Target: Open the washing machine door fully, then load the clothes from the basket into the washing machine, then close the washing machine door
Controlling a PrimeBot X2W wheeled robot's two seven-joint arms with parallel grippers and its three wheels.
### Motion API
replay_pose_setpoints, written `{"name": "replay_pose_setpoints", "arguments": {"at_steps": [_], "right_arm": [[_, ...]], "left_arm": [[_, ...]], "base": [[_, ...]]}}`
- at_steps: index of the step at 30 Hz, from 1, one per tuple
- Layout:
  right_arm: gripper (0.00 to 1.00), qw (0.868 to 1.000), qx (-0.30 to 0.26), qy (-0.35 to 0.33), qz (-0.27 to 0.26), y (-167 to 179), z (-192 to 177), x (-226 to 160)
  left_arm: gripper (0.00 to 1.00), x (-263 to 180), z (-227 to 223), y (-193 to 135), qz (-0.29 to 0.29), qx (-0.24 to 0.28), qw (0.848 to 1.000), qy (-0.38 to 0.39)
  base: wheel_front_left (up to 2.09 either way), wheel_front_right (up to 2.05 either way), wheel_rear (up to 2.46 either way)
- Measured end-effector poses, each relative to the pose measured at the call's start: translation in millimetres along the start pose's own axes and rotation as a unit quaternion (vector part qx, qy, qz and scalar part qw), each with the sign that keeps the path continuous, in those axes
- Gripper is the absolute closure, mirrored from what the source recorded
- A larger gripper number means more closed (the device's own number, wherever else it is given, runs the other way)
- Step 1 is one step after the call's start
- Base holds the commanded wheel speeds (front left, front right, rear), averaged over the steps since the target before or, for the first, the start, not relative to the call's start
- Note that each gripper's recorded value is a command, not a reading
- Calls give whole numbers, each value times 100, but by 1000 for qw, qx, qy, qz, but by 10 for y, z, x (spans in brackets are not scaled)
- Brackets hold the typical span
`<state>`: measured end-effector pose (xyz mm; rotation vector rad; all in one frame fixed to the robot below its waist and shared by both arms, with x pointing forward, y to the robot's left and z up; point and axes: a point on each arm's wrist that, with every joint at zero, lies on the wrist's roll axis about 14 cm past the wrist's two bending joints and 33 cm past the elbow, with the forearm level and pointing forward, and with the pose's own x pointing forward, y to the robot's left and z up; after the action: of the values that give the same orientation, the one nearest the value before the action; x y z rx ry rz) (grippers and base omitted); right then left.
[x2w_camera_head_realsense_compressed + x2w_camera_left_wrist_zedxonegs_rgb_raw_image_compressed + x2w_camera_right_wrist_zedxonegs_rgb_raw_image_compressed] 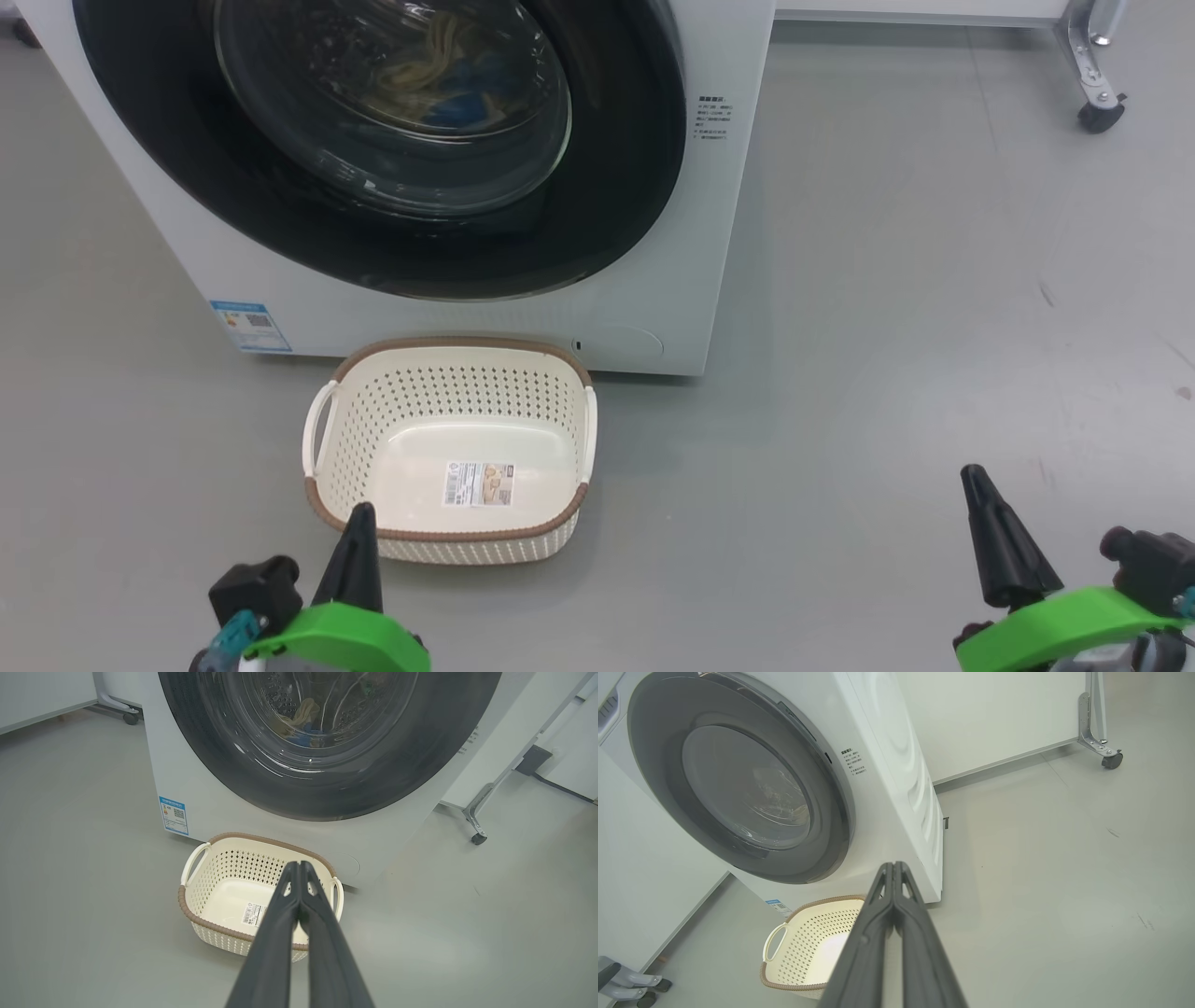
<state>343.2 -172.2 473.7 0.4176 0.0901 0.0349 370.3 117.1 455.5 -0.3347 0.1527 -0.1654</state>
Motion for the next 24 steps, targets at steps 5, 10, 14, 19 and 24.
{"name": "replay_pose_setpoints", "arguments": {"at_steps": [5, 10, 14, 19, 24], "right_arm": [[100, 1000, 28, 0, -3, -15, 1, 12], [100, 998, 56, -2, -5, -19, 18, 38], [100, 997, 79, 2, -9, -39, -2, 34], [100, 994, 105, 2, -13, -59, -3, 39], [100, 991, 133, -3, -13, -61, 23, 67]], "left_arm": [[100, 3, 12, 35, 8, -29, 1000, 1], [100, 8, 35, 72, 15, -58, 998, 0], [100, 9, 51, 101, 21, -82, 996, -1], [100, 11, 68, 133, 27, -111, 993, -2], [100, 13, 90, 170, 34, -140, 990, -4]], "base": [[0, 0, 0], [0, 0, 0], [0, 0, 0], [0, 0, 0], [0, 0, 0]]}}
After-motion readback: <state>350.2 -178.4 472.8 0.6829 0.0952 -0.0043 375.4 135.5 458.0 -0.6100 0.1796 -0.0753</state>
